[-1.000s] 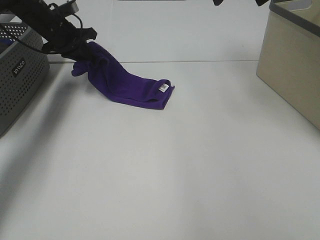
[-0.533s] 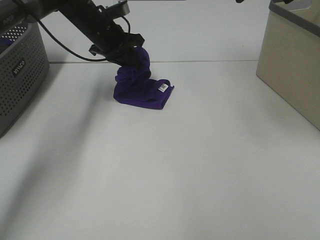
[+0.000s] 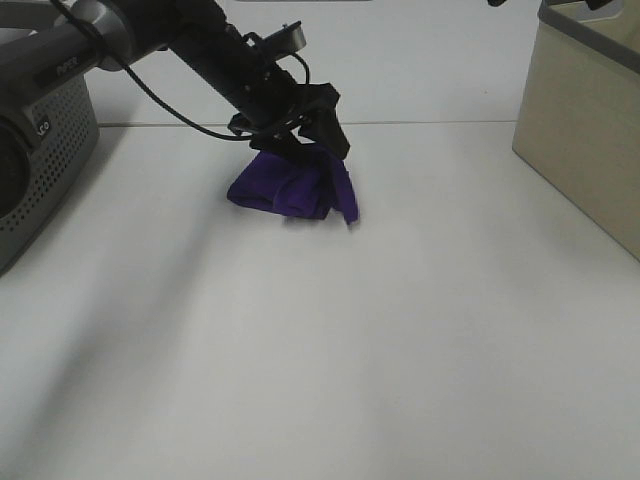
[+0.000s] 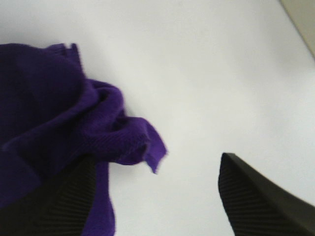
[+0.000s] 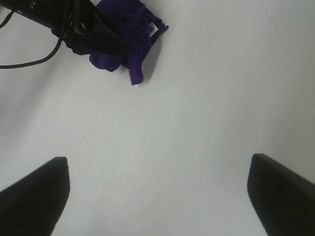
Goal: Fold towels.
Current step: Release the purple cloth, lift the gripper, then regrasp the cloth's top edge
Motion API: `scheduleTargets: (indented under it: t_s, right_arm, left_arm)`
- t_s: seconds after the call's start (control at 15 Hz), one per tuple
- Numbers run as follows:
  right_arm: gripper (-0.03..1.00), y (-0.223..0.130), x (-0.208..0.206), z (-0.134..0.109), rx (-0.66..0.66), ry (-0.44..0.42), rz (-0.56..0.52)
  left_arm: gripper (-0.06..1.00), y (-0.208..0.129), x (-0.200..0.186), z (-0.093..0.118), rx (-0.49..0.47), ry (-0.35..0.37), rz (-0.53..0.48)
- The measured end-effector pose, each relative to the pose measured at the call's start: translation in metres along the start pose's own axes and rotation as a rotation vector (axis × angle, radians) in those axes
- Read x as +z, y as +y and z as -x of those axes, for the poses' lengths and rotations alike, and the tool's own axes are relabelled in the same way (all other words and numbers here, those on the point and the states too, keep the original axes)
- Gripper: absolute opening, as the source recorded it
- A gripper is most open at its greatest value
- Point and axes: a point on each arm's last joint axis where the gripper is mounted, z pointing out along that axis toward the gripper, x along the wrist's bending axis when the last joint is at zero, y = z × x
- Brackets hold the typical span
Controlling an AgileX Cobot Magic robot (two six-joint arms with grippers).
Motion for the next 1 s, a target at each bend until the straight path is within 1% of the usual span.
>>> scheduleTargets:
  t_s: [0.2,0.27,0.4,0.53,0.6,0.67,0.73,0.8,0.87,0.93,1.0]
  right_arm:
    - [0.95,-0.003,-0.006,-0.002,-0.004,0.000,0.011]
    - [0.95,-0.005,-0.009,-0.002,-0.006,0.000,0.015]
    - [0.95,-0.008,-0.012,-0.004,-0.017,0.002,0.017]
    - [0.95,-0.011,-0.010,-0.003,-0.029,0.003,0.004]
    - [0.95,-0.012,-0.009,-0.003,-0.029,0.003,-0.001]
    - [0.95,-0.013,-0.007,-0.002,-0.061,0.003,-0.008]
    - [0.95,-0.013,-0.007,-0.002,-0.107,0.003,-0.008]
    - [0.95,-0.013,-0.006,-0.002,-0.150,0.006,-0.011]
    - [0.95,-0.012,-0.004,-0.002,-0.171,0.012,-0.013]
    - [0.95,-0.011,0.002,-0.003,-0.190,0.037,-0.020]
    - [0.95,-0.010,0.010,-0.003,-0.183,0.069,-0.035]
  left_arm:
    - [0.66,0.000,0.004,0.013,-0.013,-0.063,0.007]
    - [0.66,0.002,0.003,0.014,-0.008,-0.065,0.016]
    - [0.66,0.007,-0.002,0.019,0.019,-0.079,0.067]
    - [0.66,0.013,-0.005,0.030,0.030,-0.173,0.129]
    - [0.66,0.014,-0.006,0.033,0.043,-0.192,0.143]
    - [0.66,0.016,-0.005,0.039,0.082,-0.198,0.165]
    - [0.66,0.017,-0.011,0.038,0.104,-0.165,0.166]
    - [0.66,0.021,-0.026,0.033,0.109,-0.099,0.173]
    - [0.66,0.023,-0.033,0.029,0.105,-0.056,0.175]
    - [0.66,0.026,-0.052,0.019,0.090,0.031,0.184]
    - [0.66,0.026,-0.065,0.010,0.071,0.114,0.171]
